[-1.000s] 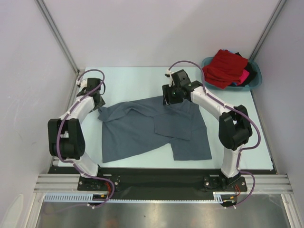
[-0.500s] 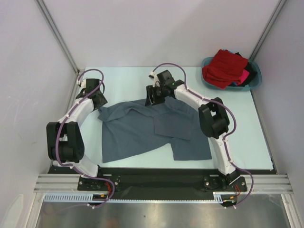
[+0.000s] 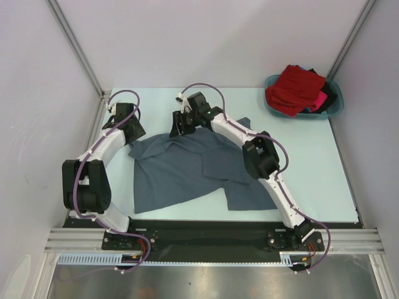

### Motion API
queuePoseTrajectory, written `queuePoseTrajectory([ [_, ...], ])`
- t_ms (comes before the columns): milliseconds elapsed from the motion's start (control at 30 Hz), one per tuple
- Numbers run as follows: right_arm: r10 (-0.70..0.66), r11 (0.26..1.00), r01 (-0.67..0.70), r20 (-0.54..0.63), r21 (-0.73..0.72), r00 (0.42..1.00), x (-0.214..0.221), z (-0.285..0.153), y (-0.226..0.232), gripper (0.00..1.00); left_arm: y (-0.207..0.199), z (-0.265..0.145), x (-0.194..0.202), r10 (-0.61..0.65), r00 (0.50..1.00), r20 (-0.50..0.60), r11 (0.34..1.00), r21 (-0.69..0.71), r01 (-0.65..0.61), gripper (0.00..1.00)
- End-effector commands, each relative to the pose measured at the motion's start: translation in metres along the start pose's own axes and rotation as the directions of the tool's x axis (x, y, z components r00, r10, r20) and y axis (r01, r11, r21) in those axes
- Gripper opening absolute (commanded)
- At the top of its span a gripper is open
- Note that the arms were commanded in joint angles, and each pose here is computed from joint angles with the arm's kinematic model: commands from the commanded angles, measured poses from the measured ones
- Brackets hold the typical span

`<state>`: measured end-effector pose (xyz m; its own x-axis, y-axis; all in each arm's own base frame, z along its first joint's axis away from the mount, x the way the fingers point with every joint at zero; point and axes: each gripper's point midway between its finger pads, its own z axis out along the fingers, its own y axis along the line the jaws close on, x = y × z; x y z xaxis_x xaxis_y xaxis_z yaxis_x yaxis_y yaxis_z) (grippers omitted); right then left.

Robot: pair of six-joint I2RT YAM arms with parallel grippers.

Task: Fold and stack the t-shirts
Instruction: Fold the tshirt

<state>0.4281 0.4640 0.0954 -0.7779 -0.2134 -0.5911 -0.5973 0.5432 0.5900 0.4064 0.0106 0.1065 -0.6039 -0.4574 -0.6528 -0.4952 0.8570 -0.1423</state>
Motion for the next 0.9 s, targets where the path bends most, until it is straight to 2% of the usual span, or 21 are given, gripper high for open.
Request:
queuePoseTrajectory([
  [0,0.004,1.000,-0.004,-0.004,0.002,1.000,-0.001,0.015,-0.005,0.50,-0.007,-0.013,-0.015,0.009,0.998,0.056,0.999,0.040,-0.011,0.59],
  [133,-0.034,0.996,0.035,-0.018,0.088,0.999,0.007,0.021,-0.018,0.50,-0.007,-0.015,-0.018,0.014,0.998,0.066,0.999,0.041,-0.017,0.59],
  [567,-0.096,0.972,0.124,-0.144,0.199,0.985,0.056,0.018,-0.032,0.45,-0.011,-0.006,-0.010,0.030,0.999,0.031,0.998,0.055,-0.032,0.58],
  [667,-0.090,0.967,0.127,-0.172,0.220,0.981,0.070,0.016,-0.038,0.28,-0.011,-0.005,-0.009,0.031,0.999,0.028,0.998,0.053,-0.032,0.58],
  [700,-0.087,0.964,0.127,-0.178,0.233,0.980,0.072,0.015,-0.040,0.12,-0.011,-0.005,-0.009,0.030,0.999,0.029,0.998,0.054,-0.032,0.57],
  [733,-0.084,0.963,0.127,-0.184,0.237,0.979,0.075,0.013,-0.041,0.05,-0.011,-0.006,-0.009,0.029,0.999,0.028,0.998,0.053,-0.031,0.58],
  [767,-0.086,0.963,0.130,-0.186,0.236,0.979,0.076,0.012,-0.041,0.00,-0.011,-0.006,-0.010,0.031,0.999,0.031,0.998,0.053,-0.033,0.58],
  [867,-0.103,0.965,0.145,-0.192,0.220,0.976,0.082,0.010,-0.037,0.00,-0.011,-0.006,-0.010,0.030,0.999,0.030,0.998,0.052,-0.032,0.58],
])
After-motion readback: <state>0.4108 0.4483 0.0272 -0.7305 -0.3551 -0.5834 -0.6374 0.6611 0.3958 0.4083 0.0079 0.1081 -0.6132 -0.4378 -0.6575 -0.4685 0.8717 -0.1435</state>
